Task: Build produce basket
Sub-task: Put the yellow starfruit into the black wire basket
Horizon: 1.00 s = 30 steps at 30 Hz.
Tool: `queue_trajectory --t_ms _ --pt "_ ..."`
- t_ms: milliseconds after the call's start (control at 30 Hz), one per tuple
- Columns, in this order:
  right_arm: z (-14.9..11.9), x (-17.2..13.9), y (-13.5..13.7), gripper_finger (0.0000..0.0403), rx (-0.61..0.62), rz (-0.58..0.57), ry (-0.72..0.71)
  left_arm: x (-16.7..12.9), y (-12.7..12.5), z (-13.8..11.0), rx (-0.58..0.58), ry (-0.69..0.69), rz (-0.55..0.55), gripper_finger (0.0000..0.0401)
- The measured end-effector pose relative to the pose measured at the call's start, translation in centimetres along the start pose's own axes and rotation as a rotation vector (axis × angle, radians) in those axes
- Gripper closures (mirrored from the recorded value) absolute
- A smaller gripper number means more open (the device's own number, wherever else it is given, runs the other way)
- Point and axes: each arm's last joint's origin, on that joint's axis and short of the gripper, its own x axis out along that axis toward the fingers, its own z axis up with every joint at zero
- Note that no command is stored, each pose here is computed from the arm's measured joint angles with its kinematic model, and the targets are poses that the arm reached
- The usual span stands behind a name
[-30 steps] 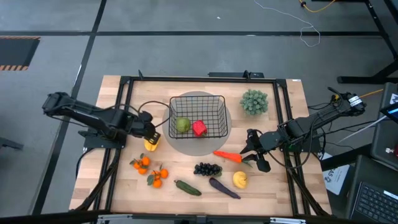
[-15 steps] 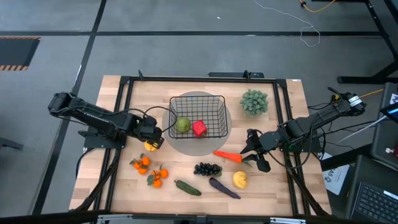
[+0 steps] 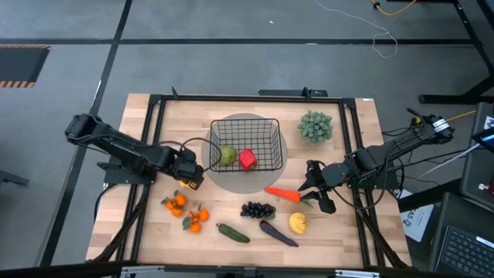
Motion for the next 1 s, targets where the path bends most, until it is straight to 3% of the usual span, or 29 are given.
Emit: queue_trajectory --t_ms 733,900,1000 --pt "0.0 0.0 0.0 0.0269 -0.004 0.000 0.001 0.5 -0.7 -1.0 -0.017 -0.104 0.034 0.0310" --pt "0.0 0.0 0.0 0.0269 -0.004 -0.001 0.000 0.6 -0.9 -1.6 0.025 -0.106 0.040 0.0349" --pt "0.0 0.0 0.0 0.0269 -0.004 0.000 0.000 0.5 -0.8 -2.0 0.118 -0.118 0.062 0.0382"
